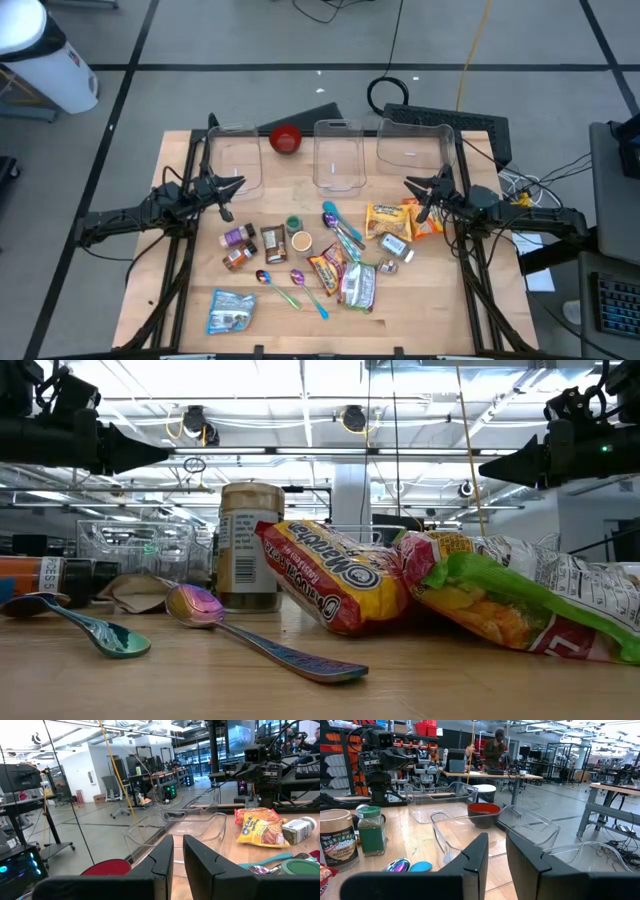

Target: Pick & Place Food Item

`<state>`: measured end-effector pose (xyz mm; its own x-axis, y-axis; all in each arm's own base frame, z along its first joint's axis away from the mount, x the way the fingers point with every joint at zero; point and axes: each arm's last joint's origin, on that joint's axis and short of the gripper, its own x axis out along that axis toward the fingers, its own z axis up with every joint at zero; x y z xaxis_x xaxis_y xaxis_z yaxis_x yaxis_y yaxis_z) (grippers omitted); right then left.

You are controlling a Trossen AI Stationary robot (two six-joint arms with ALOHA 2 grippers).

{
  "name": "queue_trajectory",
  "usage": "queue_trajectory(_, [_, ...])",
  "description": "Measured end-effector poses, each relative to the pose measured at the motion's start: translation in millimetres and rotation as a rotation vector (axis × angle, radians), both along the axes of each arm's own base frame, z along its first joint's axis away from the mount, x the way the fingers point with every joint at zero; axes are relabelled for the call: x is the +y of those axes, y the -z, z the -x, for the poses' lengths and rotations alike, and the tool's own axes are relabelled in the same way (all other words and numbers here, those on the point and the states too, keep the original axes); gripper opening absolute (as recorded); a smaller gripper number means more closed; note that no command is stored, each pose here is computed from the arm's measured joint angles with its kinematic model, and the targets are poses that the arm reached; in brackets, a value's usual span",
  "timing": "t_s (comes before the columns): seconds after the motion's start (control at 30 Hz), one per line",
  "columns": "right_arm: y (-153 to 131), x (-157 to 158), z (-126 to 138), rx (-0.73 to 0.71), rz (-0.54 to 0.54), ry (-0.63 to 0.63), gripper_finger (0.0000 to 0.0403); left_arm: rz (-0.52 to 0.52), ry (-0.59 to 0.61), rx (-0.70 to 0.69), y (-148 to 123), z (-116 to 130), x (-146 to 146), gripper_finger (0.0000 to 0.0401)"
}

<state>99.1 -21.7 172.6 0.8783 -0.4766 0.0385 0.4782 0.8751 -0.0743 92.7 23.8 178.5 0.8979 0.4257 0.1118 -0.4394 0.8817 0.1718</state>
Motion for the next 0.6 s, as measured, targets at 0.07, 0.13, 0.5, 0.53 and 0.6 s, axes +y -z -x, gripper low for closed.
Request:
queue_trajectory(0.07, [0.1,0.0,0.0,0.000,0.000,0.000,0.0059,0.000,0.000,0.000,-0.1,0.0,0.0,0.0045])
queue_trajectory(0.13, [0.0,0.0,0.0,0.000,0.000,0.000,0.0059,0.000,0.000,0.000,0.0,0.0,0.0,0.0044])
queue_trajectory(0.5, [0.0,0.0,0.0,0.000,0.000,-0.001,0.0059,0.000,0.000,0.000,0.0,0.0,0.0,0.0045])
queue_trajectory(0.53, [-0.1,0.0,0.0,-0.001,0.000,0.000,0.0059,0.000,0.000,0.000,-0.1,0.0,0.0,0.0045])
queue_trajectory(0.6, [-1.7,0.0,0.1,-0.018,0.002,0.000,0.0059,0.000,0.000,0.000,0.0,0.0,0.0,0.0045])
